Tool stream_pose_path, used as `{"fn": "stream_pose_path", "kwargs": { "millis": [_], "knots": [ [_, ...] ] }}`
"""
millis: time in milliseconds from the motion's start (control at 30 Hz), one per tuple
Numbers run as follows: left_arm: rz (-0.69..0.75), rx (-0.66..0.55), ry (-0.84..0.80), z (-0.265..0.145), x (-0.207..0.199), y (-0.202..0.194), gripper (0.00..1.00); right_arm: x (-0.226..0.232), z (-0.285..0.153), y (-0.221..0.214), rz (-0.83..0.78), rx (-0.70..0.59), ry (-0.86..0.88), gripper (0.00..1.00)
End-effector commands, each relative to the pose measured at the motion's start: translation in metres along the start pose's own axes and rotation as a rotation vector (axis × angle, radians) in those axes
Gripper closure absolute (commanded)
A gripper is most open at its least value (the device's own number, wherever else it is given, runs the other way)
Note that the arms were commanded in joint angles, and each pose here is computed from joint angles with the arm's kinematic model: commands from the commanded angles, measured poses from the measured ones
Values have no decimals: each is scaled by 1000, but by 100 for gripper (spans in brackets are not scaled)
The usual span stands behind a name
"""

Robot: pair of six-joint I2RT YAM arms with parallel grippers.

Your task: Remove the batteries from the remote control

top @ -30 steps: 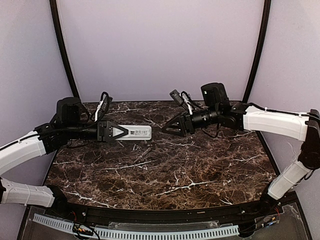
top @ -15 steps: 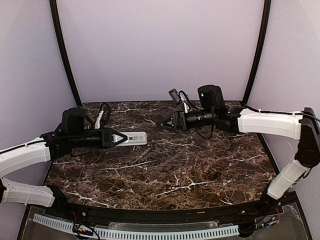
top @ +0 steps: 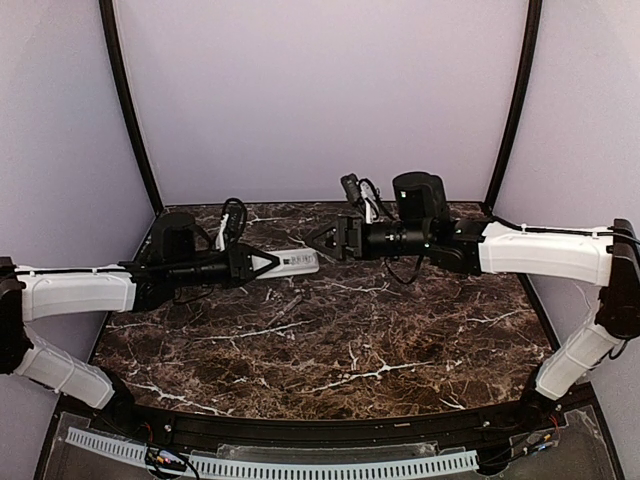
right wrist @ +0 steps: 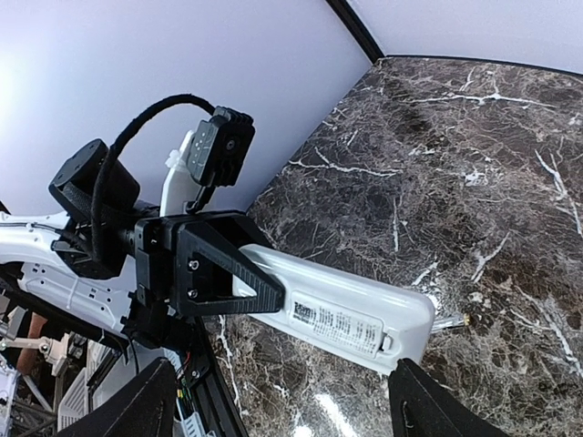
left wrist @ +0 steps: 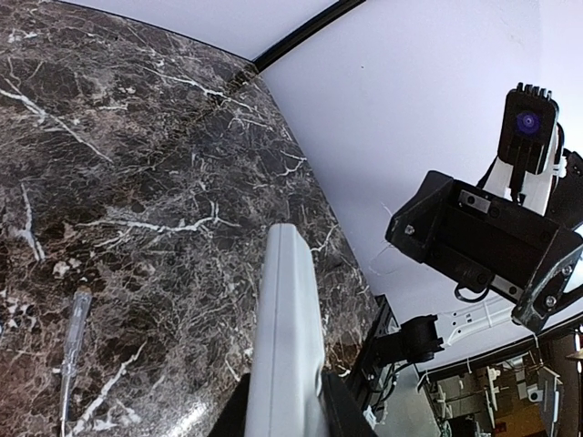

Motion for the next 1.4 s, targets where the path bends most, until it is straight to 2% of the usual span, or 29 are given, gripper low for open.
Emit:
{"fn": "stream_pose_path", "kwargs": {
  "millis": [0,500,933,1367],
  "knots": [
    [43,-25,-148,9,-30,11,100,1,-6,4,21,-45,-34,20],
    [35,-1,-251,40,-47,18,100,-1,-17,5,18,-61,-129,19],
    [51,3,-268,42,-52,20,100,-7,-20,1,1,-29,-219,20],
    [58,19,-288,47,-55,21,100,-14,-8,-4,0,20,-230,20]
  ]
}}
Point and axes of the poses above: each gripper's point midway between its finger pads, its own z axis out along the fingers, its own x axis along the line the jaws close on, y = z × x, the point moved 10 cm from there along -z, back along the fingers, and after that the axes turned 12 degrees about -z, right-handed, at the moved point
